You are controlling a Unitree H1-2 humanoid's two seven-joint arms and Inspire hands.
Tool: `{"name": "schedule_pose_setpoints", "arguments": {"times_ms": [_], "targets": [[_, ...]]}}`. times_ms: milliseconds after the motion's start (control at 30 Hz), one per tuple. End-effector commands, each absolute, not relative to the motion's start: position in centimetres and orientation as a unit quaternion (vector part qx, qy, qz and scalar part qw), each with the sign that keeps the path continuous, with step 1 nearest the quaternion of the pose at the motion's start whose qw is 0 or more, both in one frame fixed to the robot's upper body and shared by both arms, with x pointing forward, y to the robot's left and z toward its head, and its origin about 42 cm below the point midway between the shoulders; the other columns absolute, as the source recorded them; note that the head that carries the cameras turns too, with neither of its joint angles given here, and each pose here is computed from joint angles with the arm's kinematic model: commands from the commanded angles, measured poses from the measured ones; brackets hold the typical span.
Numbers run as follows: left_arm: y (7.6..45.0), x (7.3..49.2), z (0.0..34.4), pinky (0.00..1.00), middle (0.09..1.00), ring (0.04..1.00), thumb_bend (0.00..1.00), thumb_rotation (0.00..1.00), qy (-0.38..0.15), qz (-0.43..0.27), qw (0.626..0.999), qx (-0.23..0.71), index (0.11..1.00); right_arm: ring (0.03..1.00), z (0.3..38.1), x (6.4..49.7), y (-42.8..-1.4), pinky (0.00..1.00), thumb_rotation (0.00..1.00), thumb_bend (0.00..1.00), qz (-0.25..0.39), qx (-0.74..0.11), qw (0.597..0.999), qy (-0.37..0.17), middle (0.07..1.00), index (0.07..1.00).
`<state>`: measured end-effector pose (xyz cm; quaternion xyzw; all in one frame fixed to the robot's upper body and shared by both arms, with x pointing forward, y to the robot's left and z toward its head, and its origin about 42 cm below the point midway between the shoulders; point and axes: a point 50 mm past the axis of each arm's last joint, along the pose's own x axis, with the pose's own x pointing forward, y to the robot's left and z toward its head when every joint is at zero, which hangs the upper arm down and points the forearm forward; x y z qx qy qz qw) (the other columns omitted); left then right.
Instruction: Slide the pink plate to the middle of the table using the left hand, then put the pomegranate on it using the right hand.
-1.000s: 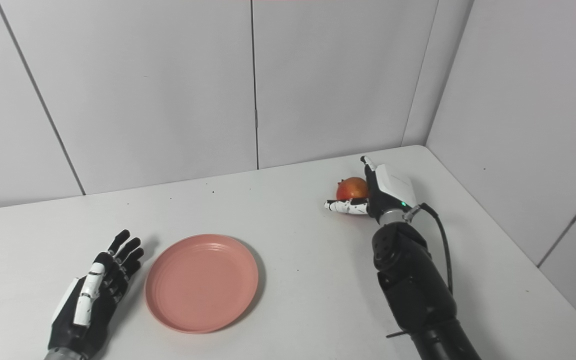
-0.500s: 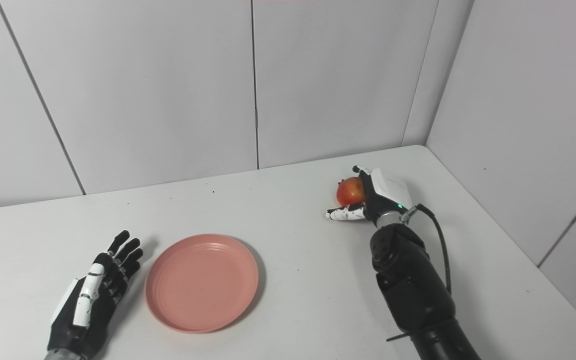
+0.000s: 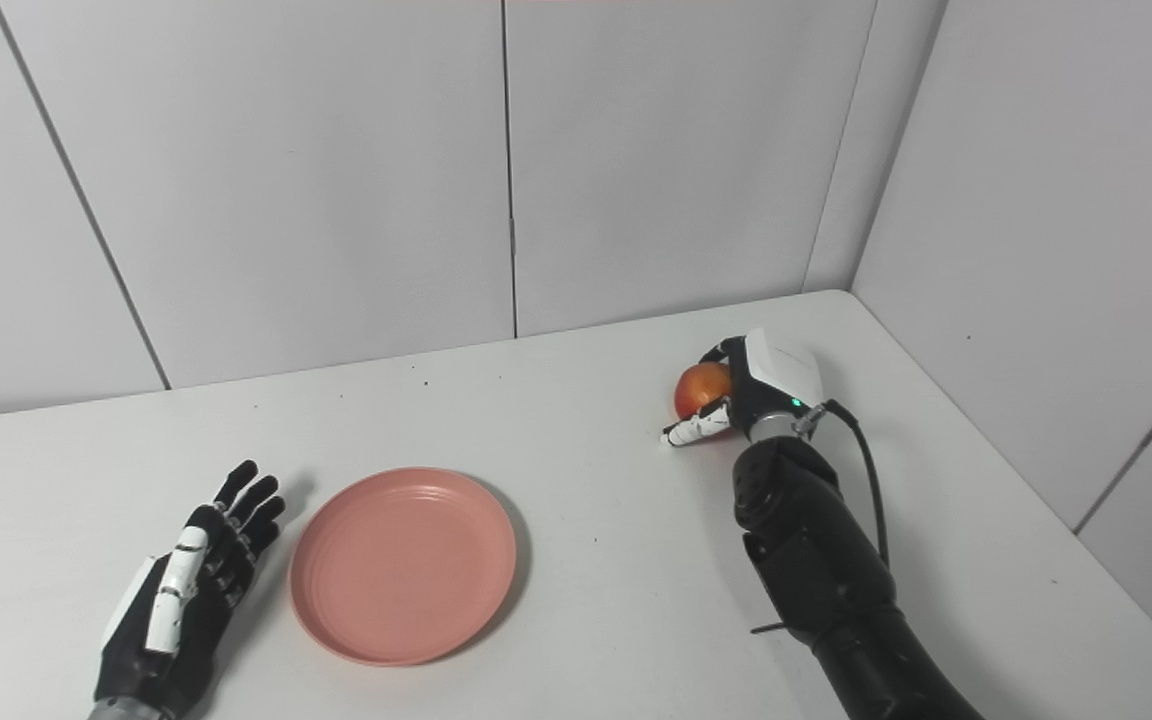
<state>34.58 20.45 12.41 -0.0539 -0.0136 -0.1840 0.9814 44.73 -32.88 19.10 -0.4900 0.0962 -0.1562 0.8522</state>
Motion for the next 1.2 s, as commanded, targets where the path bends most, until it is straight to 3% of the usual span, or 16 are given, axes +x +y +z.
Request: {"name": "schedule_pose_setpoints", "arguments": {"times_ms": [0, 133, 233, 400, 767, 1167], "targets": [[20.6, 34.1, 11.0, 0.99, 0.954, 0.956, 0.40, 1.00, 0.021, -0.182, 0.981, -0.057, 0.942, 0.342, 21.3, 45.3, -33.1, 0.25, 0.03, 0.52, -0.168, -0.496, 0.851, 0.046, 0.419, 0.516], [20.5, 34.2, 10.9, 0.99, 0.950, 0.955, 0.39, 1.00, 0.021, -0.182, 0.982, -0.056, 0.939, 0.356, 22.2, 44.9, -33.1, 0.26, 0.00, 0.52, -0.178, -0.493, 0.851, 0.026, 0.413, 0.521], [20.5, 34.2, 10.8, 0.98, 0.949, 0.952, 0.40, 1.00, 0.020, -0.182, 0.982, -0.055, 0.939, 0.439, 23.2, 44.5, -33.0, 0.34, 0.00, 0.53, -0.186, -0.485, 0.854, 0.009, 0.462, 0.498], [20.3, 34.2, 10.7, 0.98, 0.946, 0.950, 0.40, 1.00, 0.018, -0.181, 0.982, -0.057, 0.936, 0.481, 25.5, 43.6, -32.4, 0.39, 0.00, 0.53, -0.195, -0.478, 0.856, -0.016, 0.491, 0.488], [19.1, 33.9, 10.8, 0.97, 0.945, 0.946, 0.41, 1.00, 0.017, -0.181, 0.982, -0.054, 0.940, 0.430, 30.2, 40.8, -28.5, 0.34, 0.00, 0.53, -0.184, -0.476, 0.852, -0.119, 0.452, 0.521], [17.4, 33.3, 11.0, 0.98, 0.943, 0.944, 0.42, 1.00, 0.017, -0.183, 0.981, -0.059, 0.942, 0.394, 31.2, 39.0, -21.4, 0.30, 0.00, 0.52, -0.115, -0.474, 0.852, -0.189, 0.441, 0.531]]}}
